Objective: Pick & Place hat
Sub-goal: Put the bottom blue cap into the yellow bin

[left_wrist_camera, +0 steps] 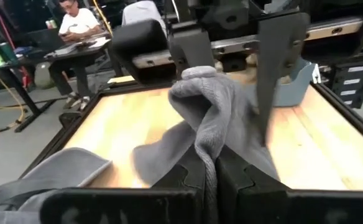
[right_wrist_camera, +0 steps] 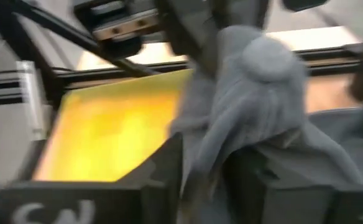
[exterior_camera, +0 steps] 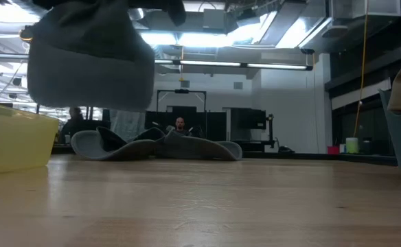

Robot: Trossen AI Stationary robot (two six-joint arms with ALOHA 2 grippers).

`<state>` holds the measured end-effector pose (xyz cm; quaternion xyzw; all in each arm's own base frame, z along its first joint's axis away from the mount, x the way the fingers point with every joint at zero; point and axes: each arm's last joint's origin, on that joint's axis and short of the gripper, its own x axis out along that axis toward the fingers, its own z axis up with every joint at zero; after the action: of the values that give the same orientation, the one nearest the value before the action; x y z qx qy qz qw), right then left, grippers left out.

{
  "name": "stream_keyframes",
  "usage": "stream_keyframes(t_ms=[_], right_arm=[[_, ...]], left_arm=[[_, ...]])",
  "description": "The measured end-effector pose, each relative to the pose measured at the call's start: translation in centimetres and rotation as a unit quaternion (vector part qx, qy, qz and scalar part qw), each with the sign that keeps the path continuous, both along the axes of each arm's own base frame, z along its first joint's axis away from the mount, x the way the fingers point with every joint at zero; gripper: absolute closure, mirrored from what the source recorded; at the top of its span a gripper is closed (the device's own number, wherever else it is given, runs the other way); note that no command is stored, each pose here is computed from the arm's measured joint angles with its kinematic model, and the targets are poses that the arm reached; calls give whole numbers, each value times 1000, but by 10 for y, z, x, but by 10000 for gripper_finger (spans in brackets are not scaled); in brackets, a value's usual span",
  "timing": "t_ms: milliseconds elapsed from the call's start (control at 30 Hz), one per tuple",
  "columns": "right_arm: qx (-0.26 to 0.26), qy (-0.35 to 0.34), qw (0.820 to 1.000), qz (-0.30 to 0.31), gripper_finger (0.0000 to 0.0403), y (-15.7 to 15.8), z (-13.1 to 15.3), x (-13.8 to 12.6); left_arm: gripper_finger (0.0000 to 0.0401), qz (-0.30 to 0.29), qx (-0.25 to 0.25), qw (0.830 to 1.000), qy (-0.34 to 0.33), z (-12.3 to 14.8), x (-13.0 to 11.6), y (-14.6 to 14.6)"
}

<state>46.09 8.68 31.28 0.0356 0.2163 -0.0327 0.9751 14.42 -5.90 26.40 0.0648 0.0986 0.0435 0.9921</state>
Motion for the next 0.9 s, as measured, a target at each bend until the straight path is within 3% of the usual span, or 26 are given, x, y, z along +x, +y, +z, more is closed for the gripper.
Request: stream_keyframes(t_ms=[200, 367, 567, 700, 900], right_arm=[[51, 17, 996, 69, 212, 6, -1, -2], [91, 39, 989, 107, 170, 10, -4, -4], [145, 87, 972, 160, 162, 18, -9, -10], [145, 113, 968, 171, 162, 24, -13, -14], [126, 121, 968, 180, 162, 24, -15, -15]], left_arm=[[396, -62, -31, 997, -15, 6, -12, -2], [396, -133, -86, 987, 9, 5, -27, -6], [395, -153, -140, 977, 55, -1, -47, -3], [396, -188, -164, 966, 72, -2, -57, -3], [396, -279, -145, 942, 119, -8, -70, -4]])
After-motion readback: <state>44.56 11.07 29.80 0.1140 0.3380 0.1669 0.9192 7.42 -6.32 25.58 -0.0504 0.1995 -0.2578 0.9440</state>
